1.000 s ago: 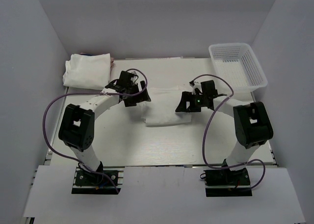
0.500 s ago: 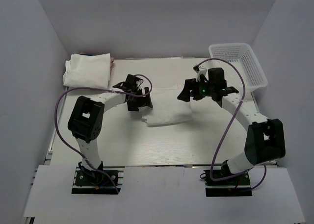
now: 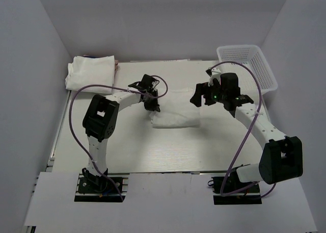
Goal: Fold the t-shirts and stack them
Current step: Put the neatly folded tshirt into the corner of the board with the left arm
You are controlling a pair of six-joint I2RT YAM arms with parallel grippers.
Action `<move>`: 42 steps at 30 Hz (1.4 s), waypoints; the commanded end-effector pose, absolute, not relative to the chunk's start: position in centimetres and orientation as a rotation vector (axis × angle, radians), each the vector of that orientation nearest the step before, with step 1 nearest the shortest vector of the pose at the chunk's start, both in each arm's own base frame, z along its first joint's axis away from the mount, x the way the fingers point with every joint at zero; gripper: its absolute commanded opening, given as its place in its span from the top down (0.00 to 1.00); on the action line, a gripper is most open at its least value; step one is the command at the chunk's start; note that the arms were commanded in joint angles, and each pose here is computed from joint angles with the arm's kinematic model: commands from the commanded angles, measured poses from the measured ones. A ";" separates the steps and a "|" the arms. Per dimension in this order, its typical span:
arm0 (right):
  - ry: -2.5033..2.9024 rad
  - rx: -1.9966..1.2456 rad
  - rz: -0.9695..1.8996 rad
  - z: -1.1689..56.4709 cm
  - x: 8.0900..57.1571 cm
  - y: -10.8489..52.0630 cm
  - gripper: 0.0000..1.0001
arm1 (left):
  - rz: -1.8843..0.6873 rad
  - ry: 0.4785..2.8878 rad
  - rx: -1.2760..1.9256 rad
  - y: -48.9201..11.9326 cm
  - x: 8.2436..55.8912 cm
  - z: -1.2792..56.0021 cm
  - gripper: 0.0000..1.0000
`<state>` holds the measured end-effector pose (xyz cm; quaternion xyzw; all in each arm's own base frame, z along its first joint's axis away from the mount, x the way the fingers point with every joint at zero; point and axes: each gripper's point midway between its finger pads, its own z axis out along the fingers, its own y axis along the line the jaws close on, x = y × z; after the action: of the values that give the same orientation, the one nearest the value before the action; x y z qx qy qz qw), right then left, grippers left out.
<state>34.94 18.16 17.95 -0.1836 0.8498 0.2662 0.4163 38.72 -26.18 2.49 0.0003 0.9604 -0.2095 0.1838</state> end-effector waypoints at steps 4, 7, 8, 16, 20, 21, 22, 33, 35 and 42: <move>2.107 -0.456 0.488 18.2 35.6 15.7 0.10 | -0.222 2.577 0.166 -22.5 44.3 7.4 1.00; 2.095 -0.439 0.433 18.3 35.9 15.0 0.10 | -0.076 2.469 0.342 -20.7 46.5 11.5 1.00; 2.088 -0.476 0.406 18.0 35.9 14.8 0.10 | -0.008 2.417 0.348 -19.9 47.5 13.2 1.00; 2.132 -0.447 0.313 17.1 36.8 13.4 0.10 | 0.268 2.224 0.443 -12.3 50.3 20.5 1.00; 2.124 -0.424 0.295 17.5 36.7 13.1 0.10 | 0.358 2.183 0.439 -7.7 51.6 23.7 1.00; 2.127 -0.419 0.291 17.4 36.6 13.0 0.10 | 0.376 2.166 0.439 -6.8 51.8 24.6 1.00; 2.123 -0.413 0.286 17.5 36.6 12.9 0.10 | 0.386 2.158 0.446 -5.9 52.0 25.3 1.00; 2.238 -0.402 0.259 14.9 37.2 12.7 0.10 | 0.533 1.966 0.326 5.9 54.5 33.2 1.00; 2.241 -0.402 0.259 14.9 37.4 12.8 0.10 | 0.490 1.916 0.309 6.6 55.1 34.5 1.00; 2.257 -0.406 0.252 14.6 37.8 12.8 0.10 | 0.496 1.879 0.077 13.8 56.0 34.1 1.00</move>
<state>36.32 12.81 12.44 -0.1662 0.9040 0.1049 0.3796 55.80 10.60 25.69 0.0969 0.8607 0.1907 0.4620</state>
